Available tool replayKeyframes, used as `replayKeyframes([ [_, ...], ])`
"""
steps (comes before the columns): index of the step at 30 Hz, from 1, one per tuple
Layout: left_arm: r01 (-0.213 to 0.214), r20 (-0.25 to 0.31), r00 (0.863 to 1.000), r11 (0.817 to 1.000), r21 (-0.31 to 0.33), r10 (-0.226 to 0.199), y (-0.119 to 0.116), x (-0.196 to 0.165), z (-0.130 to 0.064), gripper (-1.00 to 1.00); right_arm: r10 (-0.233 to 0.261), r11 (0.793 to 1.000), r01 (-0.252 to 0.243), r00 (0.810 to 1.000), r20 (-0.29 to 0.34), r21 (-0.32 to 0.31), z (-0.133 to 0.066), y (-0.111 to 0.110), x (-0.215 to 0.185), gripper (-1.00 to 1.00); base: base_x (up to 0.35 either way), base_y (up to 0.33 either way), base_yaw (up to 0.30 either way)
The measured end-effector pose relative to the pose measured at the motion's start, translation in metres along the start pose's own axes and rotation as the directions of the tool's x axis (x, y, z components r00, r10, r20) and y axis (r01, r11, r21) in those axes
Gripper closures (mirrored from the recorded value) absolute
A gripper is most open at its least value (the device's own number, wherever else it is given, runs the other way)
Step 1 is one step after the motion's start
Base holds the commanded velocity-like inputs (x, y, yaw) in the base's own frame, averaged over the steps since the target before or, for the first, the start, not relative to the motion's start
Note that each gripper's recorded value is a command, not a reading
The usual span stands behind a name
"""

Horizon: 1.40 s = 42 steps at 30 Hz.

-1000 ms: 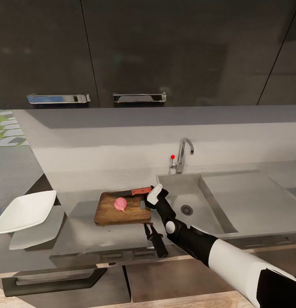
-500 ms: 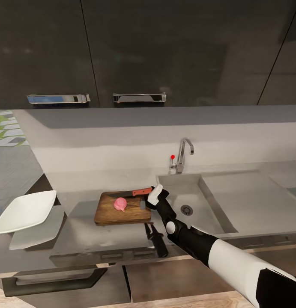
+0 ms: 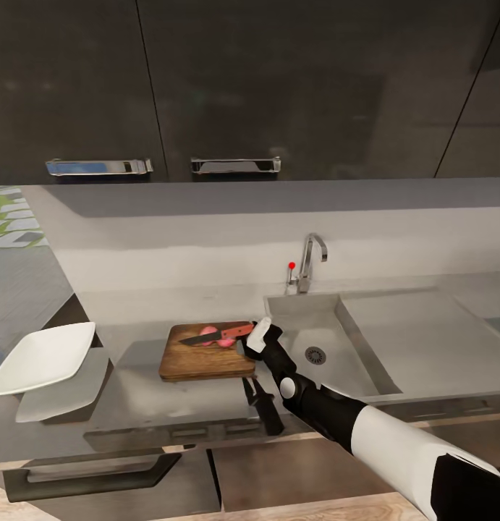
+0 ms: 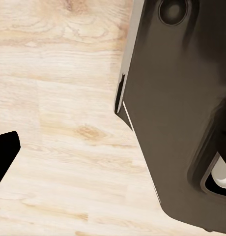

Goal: In the kitchen, take the Vidalia onion out of the sink, dice it on the chopping board with the paring knife, put the diced onion into the bowl on the countertop, then place both the paring knife and the chopping board into the sink.

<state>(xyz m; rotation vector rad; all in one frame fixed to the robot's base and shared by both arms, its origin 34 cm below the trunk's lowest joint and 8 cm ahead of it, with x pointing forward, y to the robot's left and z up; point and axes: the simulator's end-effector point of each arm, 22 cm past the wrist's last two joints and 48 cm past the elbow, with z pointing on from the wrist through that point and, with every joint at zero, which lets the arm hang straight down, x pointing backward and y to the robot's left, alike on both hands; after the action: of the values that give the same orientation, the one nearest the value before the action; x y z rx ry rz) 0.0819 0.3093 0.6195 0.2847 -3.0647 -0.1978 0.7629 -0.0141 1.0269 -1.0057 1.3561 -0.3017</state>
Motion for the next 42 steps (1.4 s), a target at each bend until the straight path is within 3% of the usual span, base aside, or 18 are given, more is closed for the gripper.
replayKeyframes([
  [26,0.0,-0.001,1.0,1.0,-0.001,0.0,0.001,0.0,0.0,-1.0,0.012,1.0,-0.012,1.0,0.013,0.005,0.0,-0.003,-0.004,1.0,0.0,0.0,0.0],
  [32,0.0,-0.001,1.0,1.0,-0.001,0.0,0.001,0.0,0.0,-1.0,0.077,0.997,-0.077,0.997,-0.008,0.0,0.0,-0.005,0.001,1.0,0.0,0.0,0.0],
  [37,0.0,-0.001,1.0,1.0,-0.001,0.0,0.001,0.0,0.0,-1.0,0.165,0.983,-0.168,0.985,-0.042,-0.072,0.001,0.004,0.007,1.0,0.0,0.0,0.0],
  [42,0.0,-0.001,1.0,1.0,-0.001,0.0,0.001,0.0,0.0,-1.0,0.212,0.974,-0.215,0.976,-0.056,-0.065,0.004,-0.006,0.011,1.0,0.0,0.0,0.0],
])
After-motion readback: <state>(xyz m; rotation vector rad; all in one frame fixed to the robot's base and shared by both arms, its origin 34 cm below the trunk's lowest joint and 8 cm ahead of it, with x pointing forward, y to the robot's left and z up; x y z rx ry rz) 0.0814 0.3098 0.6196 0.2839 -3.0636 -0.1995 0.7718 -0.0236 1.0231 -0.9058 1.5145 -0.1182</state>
